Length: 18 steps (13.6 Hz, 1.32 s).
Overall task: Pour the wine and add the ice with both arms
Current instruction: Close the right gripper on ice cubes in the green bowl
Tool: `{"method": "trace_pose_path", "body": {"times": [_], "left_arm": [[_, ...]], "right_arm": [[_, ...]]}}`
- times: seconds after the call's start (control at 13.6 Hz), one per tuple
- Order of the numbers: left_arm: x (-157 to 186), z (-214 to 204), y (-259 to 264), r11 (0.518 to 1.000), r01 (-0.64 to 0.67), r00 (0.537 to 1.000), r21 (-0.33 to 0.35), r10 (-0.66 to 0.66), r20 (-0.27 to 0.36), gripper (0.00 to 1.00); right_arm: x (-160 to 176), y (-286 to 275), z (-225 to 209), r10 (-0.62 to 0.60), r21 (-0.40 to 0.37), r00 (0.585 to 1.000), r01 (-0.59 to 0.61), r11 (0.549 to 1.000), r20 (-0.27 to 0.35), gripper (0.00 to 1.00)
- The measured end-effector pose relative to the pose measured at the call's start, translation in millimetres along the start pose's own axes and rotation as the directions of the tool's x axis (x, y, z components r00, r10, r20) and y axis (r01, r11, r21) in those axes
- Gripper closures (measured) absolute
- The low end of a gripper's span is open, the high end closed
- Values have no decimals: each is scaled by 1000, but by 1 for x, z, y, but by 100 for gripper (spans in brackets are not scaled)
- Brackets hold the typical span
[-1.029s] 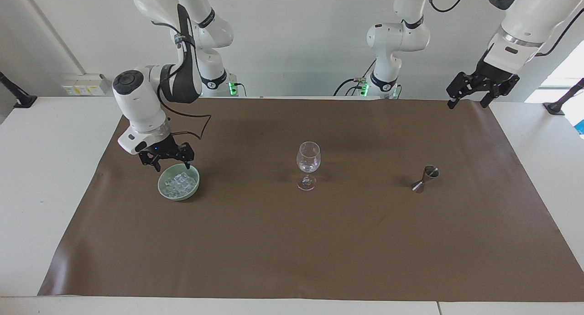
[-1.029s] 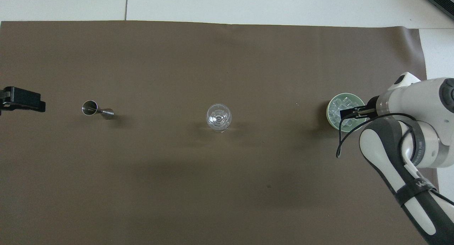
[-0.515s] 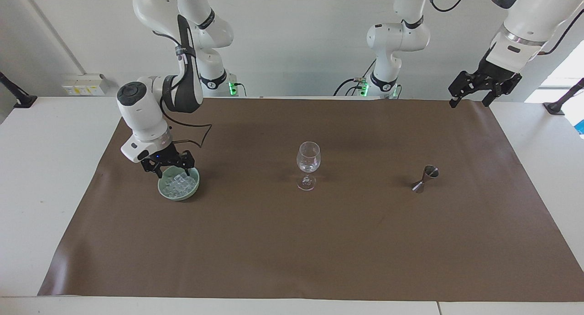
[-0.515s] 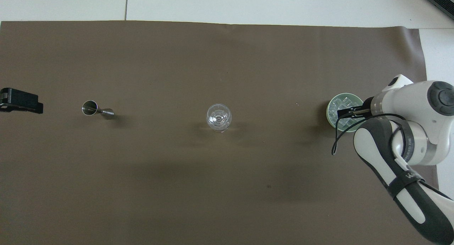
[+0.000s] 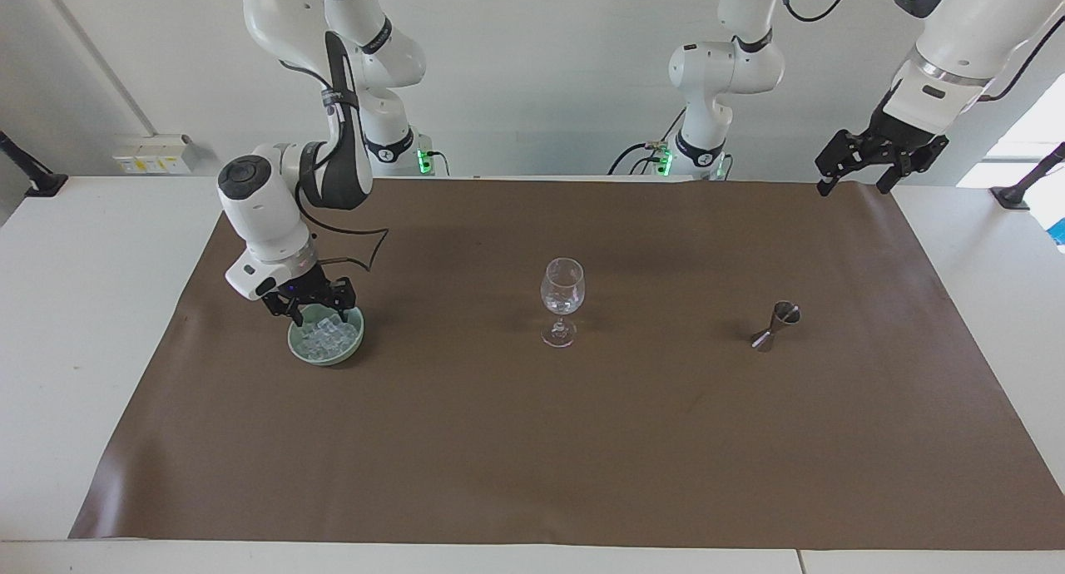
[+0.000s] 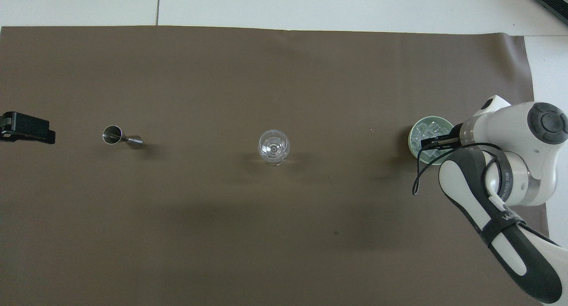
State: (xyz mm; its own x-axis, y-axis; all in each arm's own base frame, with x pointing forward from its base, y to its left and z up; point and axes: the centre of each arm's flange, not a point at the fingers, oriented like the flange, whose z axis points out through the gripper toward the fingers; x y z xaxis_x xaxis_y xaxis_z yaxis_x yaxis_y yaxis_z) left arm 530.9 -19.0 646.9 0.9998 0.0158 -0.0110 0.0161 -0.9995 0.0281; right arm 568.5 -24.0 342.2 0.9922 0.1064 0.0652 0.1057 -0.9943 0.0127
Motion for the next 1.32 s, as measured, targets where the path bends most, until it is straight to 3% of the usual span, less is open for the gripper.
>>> {"method": "trace_pose_path", "body": {"times": [0.07,0.22,1.32], "left_arm": [[0,0,0,1000,0,1000,0,0,0,0],[0,0,0,1000,1,1000,0,-1,0,0],[0,0,0,1000,1,1000,0,-1,1,0]], "right_arm": [[0,0,1,0,0,1000,0,1000,1,38],[1,0,0,0,-1,1000,0,1000,-7,40],[2,-8,1,-12,-1,1000,12,1000,-16,41]]}}
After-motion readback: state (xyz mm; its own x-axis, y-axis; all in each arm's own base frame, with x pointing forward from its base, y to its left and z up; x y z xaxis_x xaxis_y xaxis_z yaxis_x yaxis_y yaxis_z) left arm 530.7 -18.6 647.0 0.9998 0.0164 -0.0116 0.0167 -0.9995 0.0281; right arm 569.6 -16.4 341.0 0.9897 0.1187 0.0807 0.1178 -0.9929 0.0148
